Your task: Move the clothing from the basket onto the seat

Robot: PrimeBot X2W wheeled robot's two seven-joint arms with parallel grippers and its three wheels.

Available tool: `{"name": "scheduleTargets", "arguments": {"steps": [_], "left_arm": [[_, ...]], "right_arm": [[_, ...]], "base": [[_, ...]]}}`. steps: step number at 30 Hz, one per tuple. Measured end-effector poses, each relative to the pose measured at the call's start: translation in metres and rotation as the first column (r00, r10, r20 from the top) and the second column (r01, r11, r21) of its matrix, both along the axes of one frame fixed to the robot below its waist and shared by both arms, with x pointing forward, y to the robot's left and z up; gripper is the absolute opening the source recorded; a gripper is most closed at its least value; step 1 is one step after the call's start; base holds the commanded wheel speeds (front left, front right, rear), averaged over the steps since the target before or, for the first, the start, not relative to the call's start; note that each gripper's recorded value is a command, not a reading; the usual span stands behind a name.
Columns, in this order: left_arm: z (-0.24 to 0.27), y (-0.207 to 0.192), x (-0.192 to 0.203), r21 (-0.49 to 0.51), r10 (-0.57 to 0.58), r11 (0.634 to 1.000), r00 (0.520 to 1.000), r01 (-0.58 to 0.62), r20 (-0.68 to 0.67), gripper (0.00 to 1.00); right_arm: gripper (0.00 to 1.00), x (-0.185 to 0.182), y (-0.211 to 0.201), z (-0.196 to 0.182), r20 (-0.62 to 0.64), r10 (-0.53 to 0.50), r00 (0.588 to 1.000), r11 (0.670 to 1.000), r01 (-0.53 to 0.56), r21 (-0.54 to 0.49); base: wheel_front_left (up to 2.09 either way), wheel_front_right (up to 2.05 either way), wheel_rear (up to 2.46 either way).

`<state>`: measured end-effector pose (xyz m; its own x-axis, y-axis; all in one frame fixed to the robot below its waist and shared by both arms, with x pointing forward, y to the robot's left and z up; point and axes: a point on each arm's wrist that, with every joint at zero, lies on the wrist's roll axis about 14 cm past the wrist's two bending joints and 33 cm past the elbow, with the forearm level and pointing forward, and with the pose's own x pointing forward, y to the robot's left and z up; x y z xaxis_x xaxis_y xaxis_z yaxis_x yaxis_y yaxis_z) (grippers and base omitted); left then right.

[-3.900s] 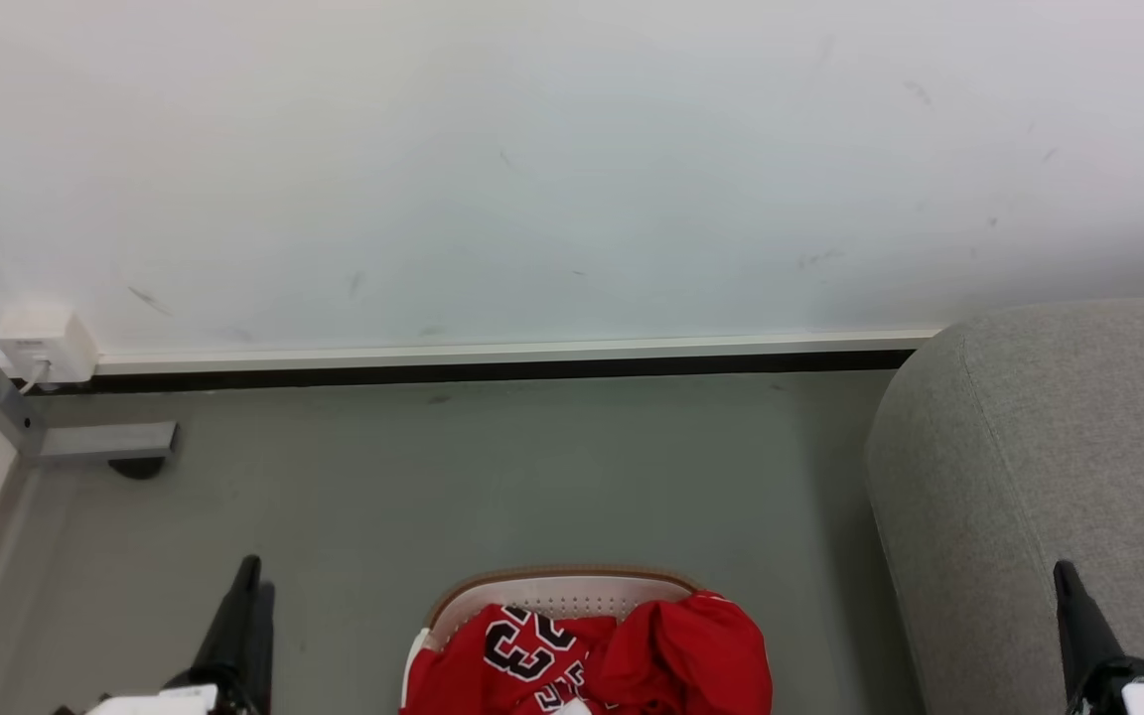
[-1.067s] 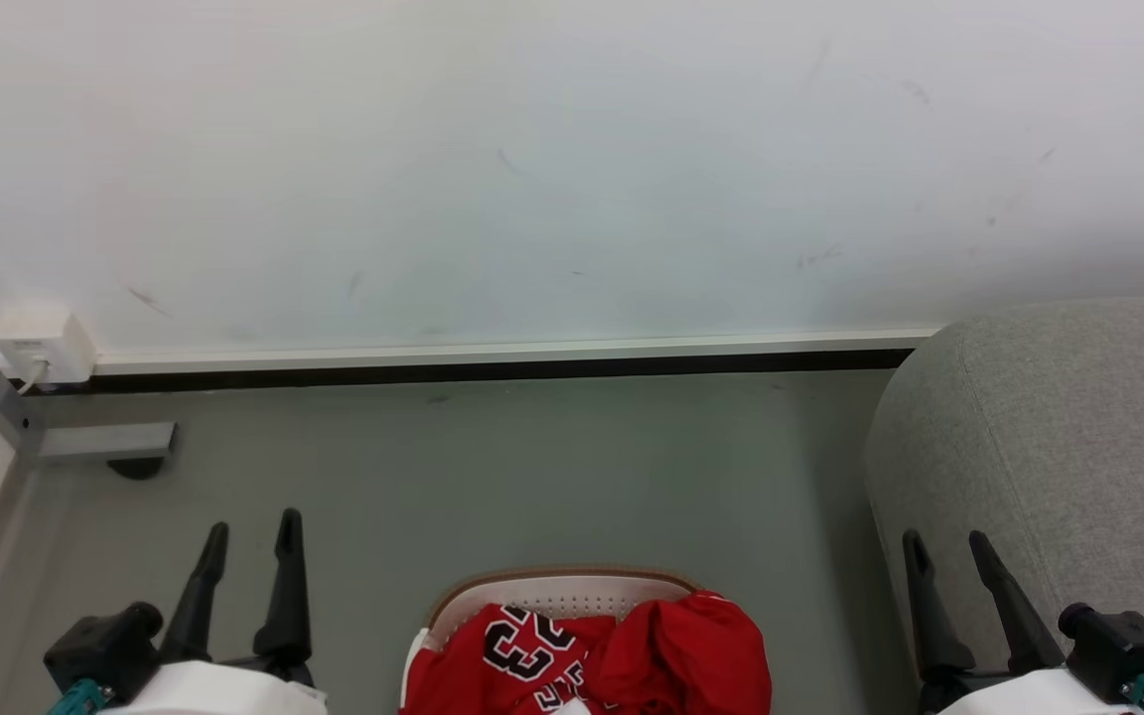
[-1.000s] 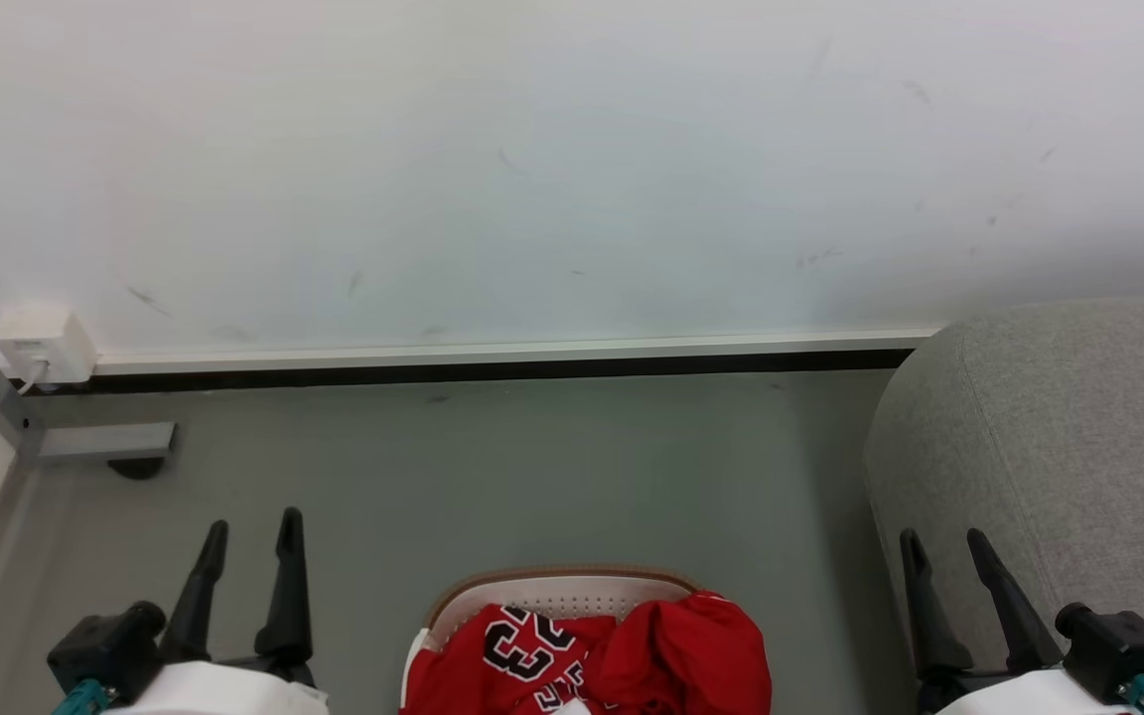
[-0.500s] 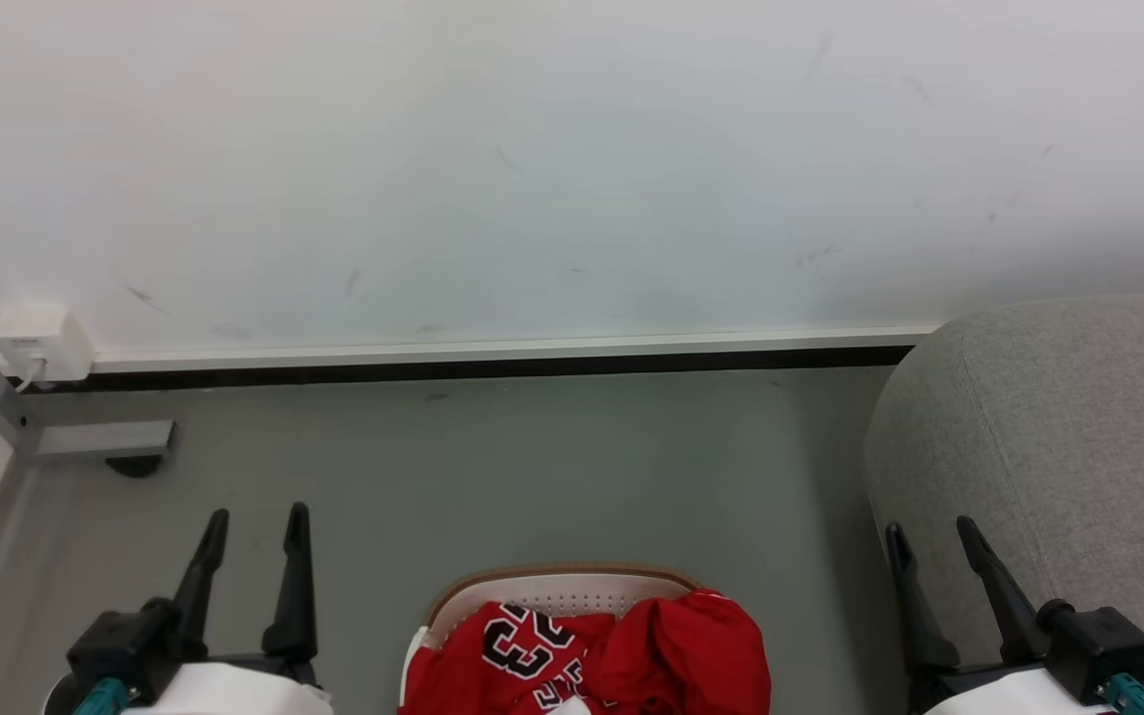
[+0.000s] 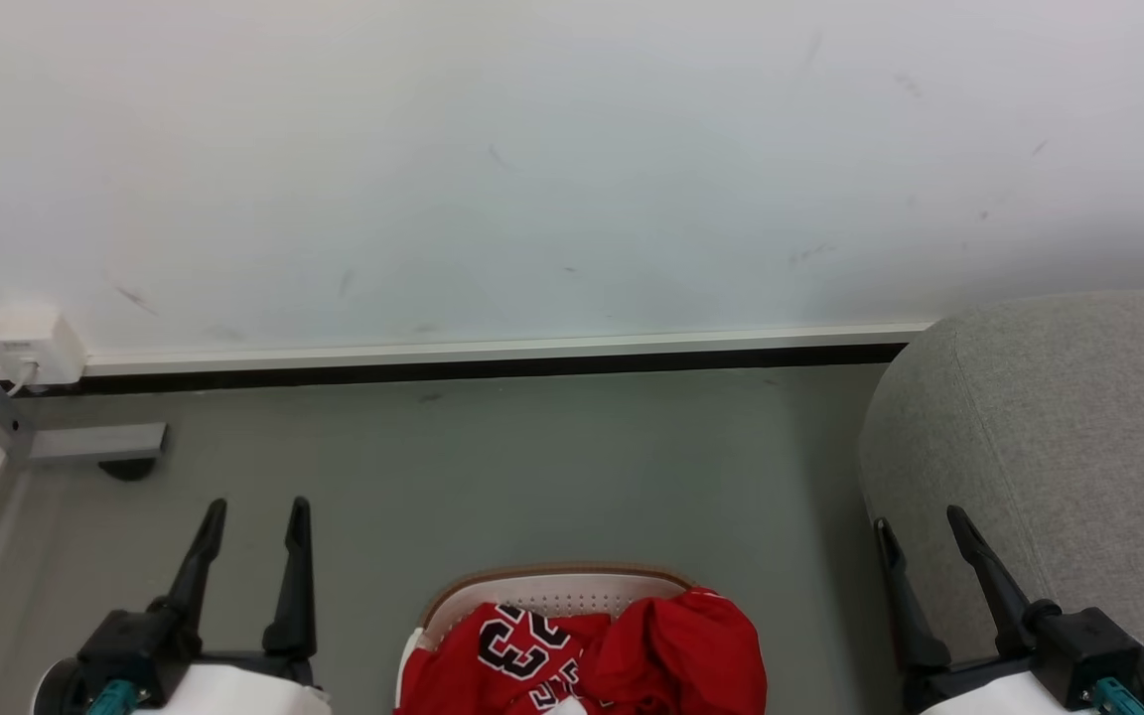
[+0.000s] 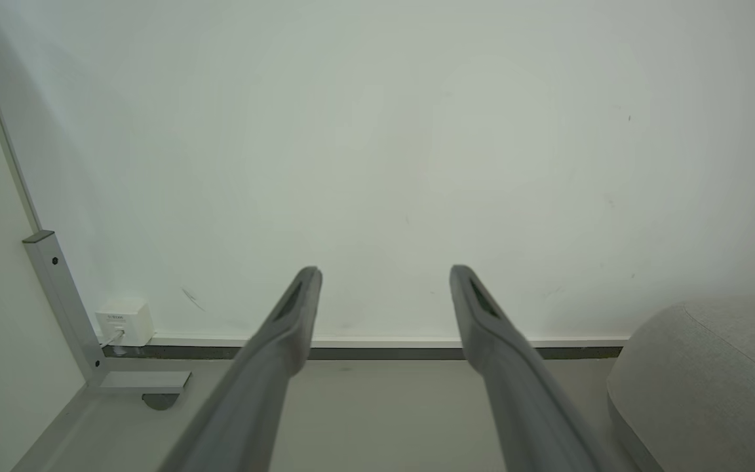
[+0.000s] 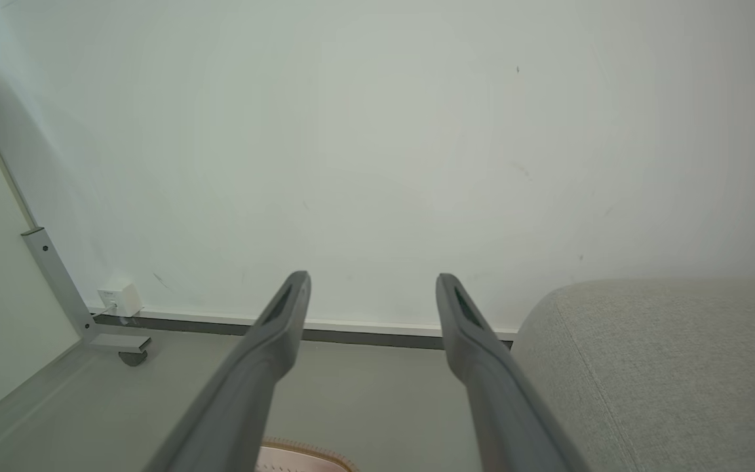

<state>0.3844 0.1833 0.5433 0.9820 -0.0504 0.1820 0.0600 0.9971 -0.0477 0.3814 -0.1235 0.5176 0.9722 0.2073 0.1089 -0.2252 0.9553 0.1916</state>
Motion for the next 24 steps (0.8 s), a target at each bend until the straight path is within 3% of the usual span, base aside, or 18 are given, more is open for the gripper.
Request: {"name": "scheduleTargets", "arguments": {"steps": [10,24], "left_arm": [[0.0034,-0.0032,-0.0004,0.062,-0.008,0.998,1.000,0.007,0.021,1.00],[0.0043,-0.0004,0.0007,0.043,-0.001,0.999,1.000,0.000,0.024,1.00]], "right_arm": [[1.00,-0.0003,0.0032,0.0047,0.033,0.011,0.999,0.999,-0.010,-0.050],[1.00,0.0004,0.0048,0.0051,0.035,0.015,0.999,0.999,-0.014,-0.047]], "base": [[0.00,0.00,0.00],[0.00,0.00,0.00]]}}
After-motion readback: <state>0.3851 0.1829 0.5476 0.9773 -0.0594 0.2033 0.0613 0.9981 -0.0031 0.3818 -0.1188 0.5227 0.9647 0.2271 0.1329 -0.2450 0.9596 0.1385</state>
